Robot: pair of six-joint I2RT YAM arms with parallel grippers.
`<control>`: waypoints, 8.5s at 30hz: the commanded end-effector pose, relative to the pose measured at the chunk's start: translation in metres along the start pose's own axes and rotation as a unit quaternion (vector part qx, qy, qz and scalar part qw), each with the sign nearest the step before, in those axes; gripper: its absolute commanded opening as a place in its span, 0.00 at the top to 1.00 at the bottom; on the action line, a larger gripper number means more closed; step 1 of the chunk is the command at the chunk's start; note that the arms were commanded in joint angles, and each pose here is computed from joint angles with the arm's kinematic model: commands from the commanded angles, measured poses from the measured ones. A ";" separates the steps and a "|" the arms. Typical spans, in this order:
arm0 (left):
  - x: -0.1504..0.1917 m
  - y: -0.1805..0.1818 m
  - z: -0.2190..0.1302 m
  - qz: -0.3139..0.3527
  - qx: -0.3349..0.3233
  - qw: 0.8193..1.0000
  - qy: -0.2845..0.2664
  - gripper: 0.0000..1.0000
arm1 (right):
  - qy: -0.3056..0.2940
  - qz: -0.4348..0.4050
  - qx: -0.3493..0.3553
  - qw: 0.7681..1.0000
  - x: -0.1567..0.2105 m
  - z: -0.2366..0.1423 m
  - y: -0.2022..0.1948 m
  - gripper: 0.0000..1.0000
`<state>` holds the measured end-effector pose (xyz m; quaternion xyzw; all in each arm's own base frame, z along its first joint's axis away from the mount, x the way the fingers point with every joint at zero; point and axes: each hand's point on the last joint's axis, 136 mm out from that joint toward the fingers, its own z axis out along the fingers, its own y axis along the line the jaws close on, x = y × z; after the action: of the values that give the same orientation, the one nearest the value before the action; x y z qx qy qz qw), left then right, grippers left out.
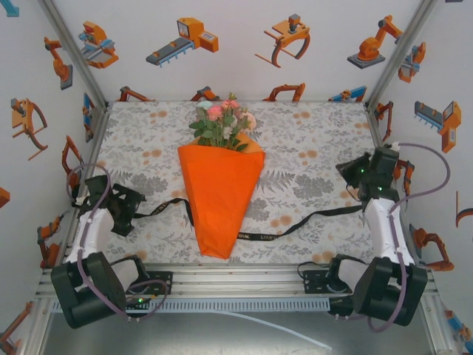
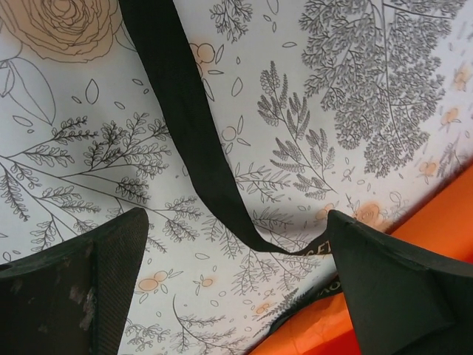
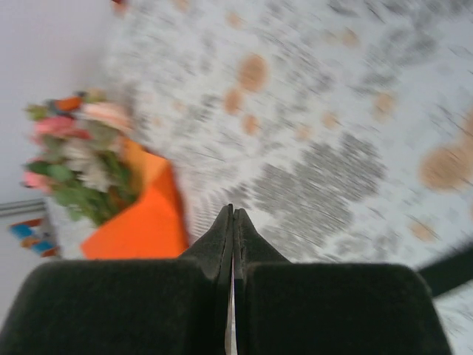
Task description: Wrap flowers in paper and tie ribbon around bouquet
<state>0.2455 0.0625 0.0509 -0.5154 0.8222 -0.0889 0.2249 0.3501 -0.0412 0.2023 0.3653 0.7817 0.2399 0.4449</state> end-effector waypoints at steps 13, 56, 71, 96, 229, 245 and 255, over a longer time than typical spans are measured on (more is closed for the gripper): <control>0.021 -0.004 0.009 -0.008 -0.112 0.993 0.039 0.14 | -0.018 -0.036 0.135 0.990 -0.005 -0.048 -0.025 0.73; 0.063 0.036 0.008 -0.249 -0.207 0.946 0.031 0.50 | 0.052 -0.012 0.110 0.992 0.034 -0.041 -0.032 0.69; -0.002 -0.088 -0.039 0.149 0.028 0.985 -0.081 1.00 | 0.145 0.028 0.291 0.945 0.083 -0.004 -0.158 0.25; -0.003 -0.097 -0.042 0.208 0.021 0.973 -0.095 1.00 | 0.197 0.085 0.317 0.924 0.159 -0.008 -0.122 0.28; 0.099 -0.216 -0.032 0.680 0.153 0.714 0.072 0.27 | 0.327 -0.633 -0.283 0.642 0.367 0.084 0.202 0.31; 0.110 -0.223 -0.055 0.670 0.231 0.703 0.054 0.22 | 0.270 -0.550 -0.365 0.701 0.354 0.067 0.265 1.00; 0.133 -0.247 -0.095 0.680 0.359 0.639 -0.002 0.19 | 0.204 -0.331 -0.365 0.846 0.311 0.044 0.264 1.00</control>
<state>0.3471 -0.1608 0.1809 0.2795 0.8700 -0.1749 0.3666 0.3674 0.3730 0.1786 -0.2430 0.8068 0.3676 0.3936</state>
